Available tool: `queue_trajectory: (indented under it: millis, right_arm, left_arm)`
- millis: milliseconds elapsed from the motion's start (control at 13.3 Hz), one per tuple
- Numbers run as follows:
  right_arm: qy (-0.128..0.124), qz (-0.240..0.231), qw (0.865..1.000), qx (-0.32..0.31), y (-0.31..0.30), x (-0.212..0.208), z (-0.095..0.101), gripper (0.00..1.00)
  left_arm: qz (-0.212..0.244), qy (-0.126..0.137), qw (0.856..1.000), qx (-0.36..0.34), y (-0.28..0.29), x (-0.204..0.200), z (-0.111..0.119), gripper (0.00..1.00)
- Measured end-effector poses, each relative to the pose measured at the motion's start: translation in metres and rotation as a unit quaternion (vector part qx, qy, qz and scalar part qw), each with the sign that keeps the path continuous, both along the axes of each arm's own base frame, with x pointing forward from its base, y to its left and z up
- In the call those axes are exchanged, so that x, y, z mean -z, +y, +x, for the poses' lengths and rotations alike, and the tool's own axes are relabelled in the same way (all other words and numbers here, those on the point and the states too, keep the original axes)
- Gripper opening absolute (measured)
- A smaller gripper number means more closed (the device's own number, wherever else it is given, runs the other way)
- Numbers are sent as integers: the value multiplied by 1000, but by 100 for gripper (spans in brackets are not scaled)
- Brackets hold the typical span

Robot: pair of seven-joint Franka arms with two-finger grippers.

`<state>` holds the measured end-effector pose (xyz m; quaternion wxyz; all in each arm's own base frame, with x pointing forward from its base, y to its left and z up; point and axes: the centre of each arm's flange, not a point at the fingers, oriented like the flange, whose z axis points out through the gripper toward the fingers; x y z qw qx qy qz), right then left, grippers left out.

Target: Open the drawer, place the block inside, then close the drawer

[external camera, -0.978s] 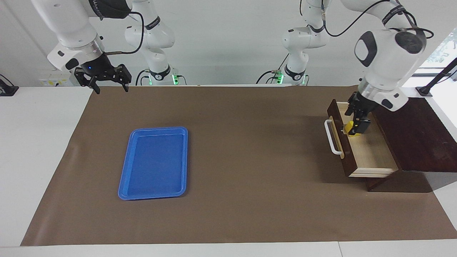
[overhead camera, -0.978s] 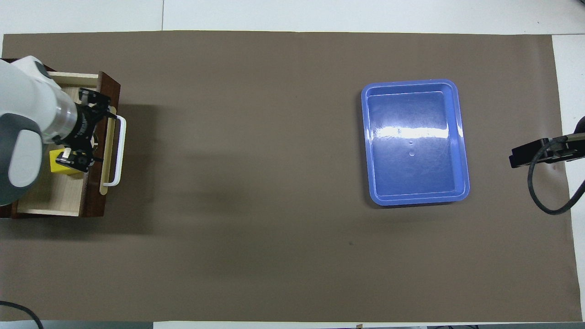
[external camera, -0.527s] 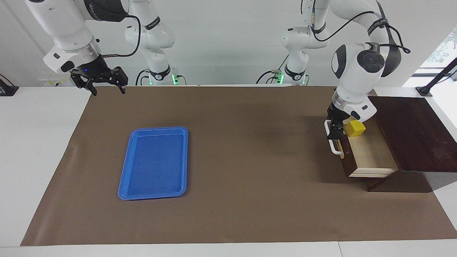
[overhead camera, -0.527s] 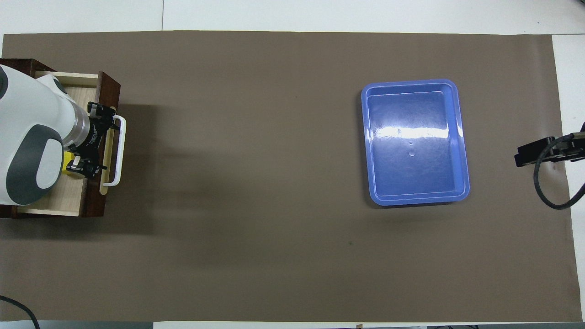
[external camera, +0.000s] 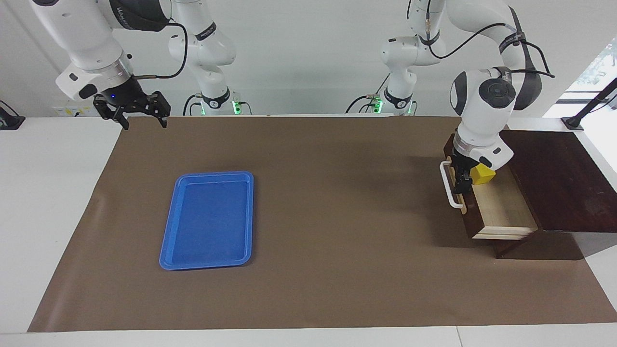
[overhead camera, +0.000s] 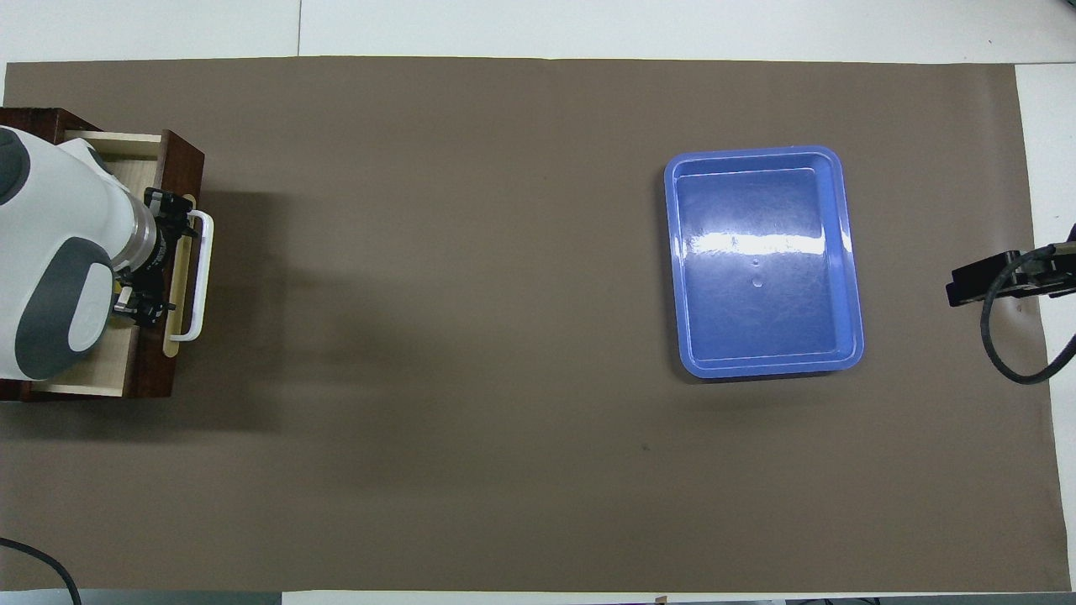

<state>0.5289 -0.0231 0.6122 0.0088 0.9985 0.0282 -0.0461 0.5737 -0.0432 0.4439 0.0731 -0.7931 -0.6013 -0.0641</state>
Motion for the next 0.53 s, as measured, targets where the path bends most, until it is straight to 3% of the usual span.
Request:
queue_trajectory:
  millis: [527]
  right_arm:
    - [0,0,1000,0,0,0,0,100]
  left_arm:
    - [7,-34,997,-72,113,-2,4,100]
